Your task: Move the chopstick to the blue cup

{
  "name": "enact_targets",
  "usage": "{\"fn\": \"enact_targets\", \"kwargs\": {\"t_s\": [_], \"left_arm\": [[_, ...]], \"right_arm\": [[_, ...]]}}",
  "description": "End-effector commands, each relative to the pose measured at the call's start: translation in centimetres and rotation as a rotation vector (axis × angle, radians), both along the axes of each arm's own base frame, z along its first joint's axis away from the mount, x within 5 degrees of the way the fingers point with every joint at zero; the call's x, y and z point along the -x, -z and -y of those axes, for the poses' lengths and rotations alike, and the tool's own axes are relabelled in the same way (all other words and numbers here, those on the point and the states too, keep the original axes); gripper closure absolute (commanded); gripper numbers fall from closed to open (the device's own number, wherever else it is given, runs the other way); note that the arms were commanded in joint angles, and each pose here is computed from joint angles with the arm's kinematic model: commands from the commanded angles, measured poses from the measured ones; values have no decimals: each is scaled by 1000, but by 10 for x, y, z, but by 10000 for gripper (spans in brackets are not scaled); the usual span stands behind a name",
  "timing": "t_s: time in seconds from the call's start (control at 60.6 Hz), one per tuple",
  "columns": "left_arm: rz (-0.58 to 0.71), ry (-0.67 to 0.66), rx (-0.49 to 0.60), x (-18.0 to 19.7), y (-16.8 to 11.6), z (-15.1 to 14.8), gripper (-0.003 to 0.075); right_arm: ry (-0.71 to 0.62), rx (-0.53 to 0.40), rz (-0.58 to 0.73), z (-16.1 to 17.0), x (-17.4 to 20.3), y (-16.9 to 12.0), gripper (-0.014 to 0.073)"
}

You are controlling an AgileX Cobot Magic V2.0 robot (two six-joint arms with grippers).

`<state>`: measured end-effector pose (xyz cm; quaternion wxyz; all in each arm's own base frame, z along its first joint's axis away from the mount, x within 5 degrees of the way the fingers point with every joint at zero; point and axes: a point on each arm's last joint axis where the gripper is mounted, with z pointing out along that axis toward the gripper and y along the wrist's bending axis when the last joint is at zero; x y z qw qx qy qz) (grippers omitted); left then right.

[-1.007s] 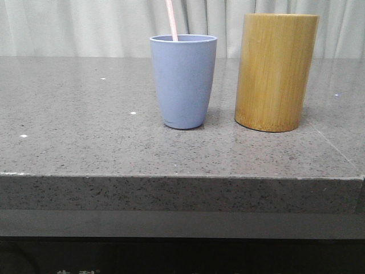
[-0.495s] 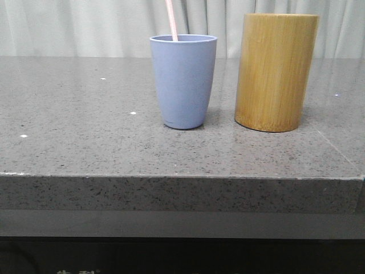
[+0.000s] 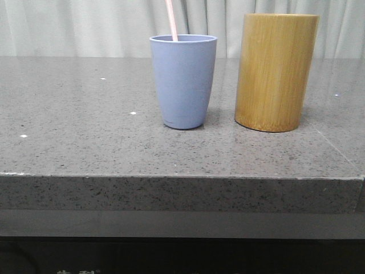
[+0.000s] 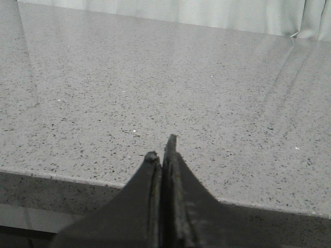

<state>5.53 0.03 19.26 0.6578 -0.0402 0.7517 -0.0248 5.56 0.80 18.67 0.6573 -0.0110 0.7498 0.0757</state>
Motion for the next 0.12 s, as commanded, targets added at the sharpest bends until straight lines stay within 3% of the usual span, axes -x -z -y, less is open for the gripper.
{"fn": "enact_targets", "kwargs": {"t_s": [0.0,0.099], "left_arm": [[87,-4,15,1,-5,0,739],[87,-4,15,1,-5,0,739]], "right_arm": [[14,-2,100,1,1,-9,683],[14,-2,100,1,1,-9,683]]}}
